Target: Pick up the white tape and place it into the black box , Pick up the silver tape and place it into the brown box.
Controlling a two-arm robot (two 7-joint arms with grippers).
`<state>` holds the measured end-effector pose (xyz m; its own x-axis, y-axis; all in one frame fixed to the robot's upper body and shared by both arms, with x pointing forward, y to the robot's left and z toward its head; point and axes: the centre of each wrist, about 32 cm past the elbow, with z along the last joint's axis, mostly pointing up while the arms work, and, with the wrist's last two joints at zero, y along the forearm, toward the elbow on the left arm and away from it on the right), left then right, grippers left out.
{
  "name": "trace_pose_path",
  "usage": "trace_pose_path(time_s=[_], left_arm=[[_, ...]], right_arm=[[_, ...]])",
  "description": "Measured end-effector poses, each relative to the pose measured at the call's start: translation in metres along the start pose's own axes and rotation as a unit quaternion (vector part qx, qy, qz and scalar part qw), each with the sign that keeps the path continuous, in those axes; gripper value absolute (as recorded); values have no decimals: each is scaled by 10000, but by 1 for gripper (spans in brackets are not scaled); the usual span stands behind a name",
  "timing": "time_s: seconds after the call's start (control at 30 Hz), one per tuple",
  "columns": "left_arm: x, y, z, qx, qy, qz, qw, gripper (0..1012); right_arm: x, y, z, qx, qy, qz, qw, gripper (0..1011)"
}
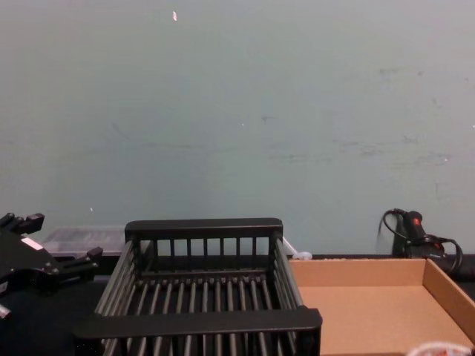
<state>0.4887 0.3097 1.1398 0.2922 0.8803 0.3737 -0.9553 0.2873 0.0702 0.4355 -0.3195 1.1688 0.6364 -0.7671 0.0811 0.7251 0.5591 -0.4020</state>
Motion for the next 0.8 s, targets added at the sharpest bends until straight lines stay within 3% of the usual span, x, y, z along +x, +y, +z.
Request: trace_pose_path(time_s=[0.33, 0.8], left_arm=[[0, 0, 0, 0, 0, -1, 10000, 1001], [0, 0, 0, 0, 0, 0, 10000, 1001]], right_arm=[[68, 225, 188, 193, -153, -130, 9996, 88], [91, 542, 422, 486, -210, -144, 9985, 88]])
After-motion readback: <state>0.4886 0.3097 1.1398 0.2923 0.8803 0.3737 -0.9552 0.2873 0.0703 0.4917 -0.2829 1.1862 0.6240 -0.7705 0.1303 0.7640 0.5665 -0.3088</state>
